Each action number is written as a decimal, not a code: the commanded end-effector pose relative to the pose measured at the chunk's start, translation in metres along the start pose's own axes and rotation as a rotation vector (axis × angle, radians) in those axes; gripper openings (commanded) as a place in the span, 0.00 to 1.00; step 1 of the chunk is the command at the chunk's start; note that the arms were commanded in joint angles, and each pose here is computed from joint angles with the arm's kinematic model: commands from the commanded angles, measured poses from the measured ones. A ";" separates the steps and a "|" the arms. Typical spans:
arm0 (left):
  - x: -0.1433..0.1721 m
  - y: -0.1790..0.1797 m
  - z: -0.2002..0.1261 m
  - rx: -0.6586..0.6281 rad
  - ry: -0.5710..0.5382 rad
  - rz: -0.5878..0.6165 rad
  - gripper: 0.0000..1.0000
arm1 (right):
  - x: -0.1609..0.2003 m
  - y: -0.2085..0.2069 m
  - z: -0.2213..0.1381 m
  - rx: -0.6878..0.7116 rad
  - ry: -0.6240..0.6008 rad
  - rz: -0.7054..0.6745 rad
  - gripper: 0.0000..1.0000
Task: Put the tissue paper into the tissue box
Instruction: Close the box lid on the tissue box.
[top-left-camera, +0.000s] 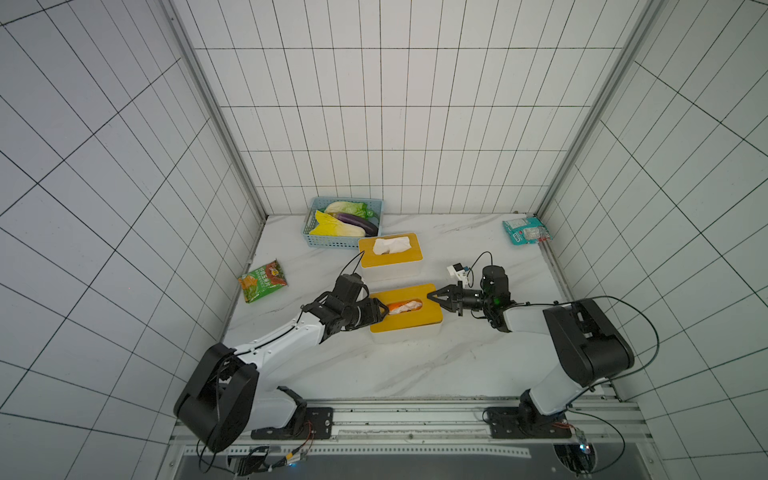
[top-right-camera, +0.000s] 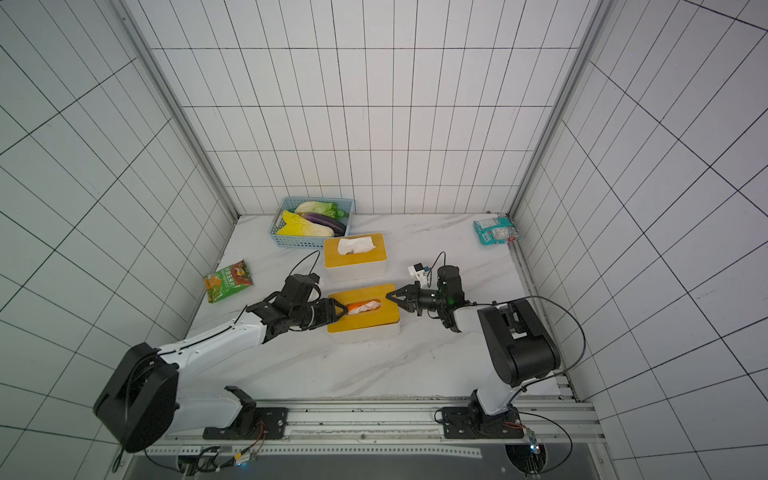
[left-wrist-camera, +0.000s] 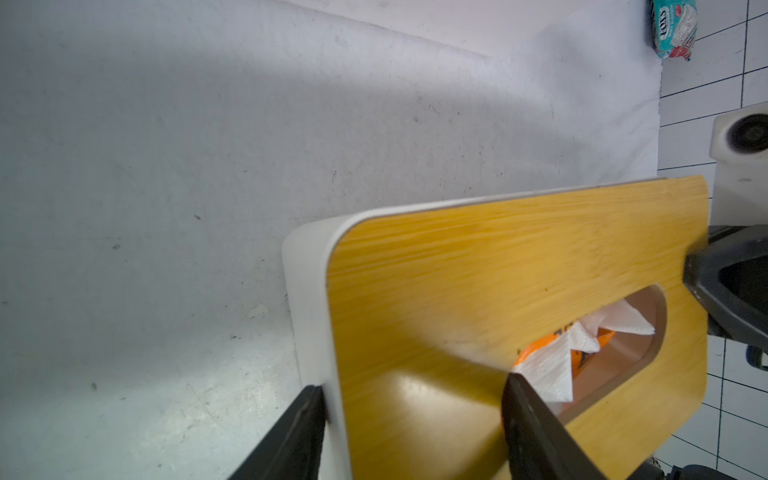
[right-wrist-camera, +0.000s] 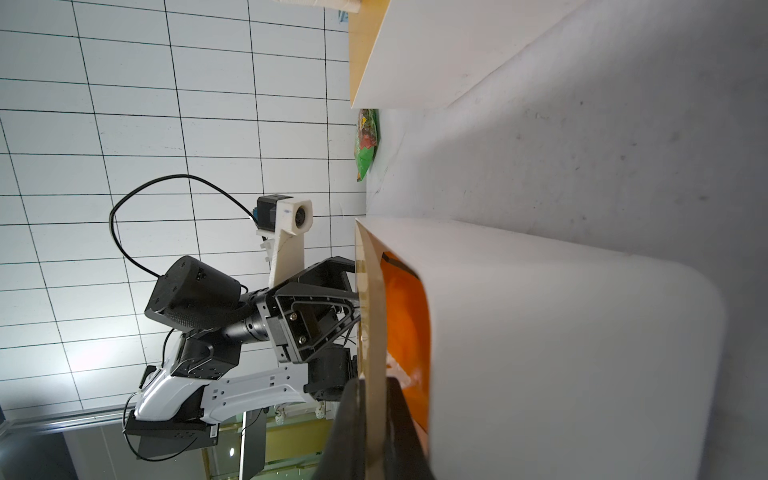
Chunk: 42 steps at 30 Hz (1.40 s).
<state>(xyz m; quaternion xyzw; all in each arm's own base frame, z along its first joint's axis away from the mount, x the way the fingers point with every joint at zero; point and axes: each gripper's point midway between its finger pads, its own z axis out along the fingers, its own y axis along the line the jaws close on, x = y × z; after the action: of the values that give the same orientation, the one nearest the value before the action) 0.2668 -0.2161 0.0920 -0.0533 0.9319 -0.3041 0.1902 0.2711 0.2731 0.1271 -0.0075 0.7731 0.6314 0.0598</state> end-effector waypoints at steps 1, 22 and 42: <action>0.000 -0.015 0.002 0.023 0.011 0.075 0.58 | 0.019 -0.029 0.006 0.062 0.039 0.095 0.00; -0.004 -0.002 -0.008 -0.086 0.011 0.138 0.51 | 0.018 -0.038 -0.011 0.115 0.035 0.103 0.26; -0.003 -0.001 -0.009 -0.096 0.018 0.144 0.50 | 0.017 -0.028 -0.047 0.252 -0.024 0.013 0.42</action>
<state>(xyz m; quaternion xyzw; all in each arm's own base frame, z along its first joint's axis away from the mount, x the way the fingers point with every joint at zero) 0.2675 -0.2075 0.0963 0.0026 0.9492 -0.2380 0.2060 0.2537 0.2288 0.1101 0.0114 0.8353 0.5466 0.0572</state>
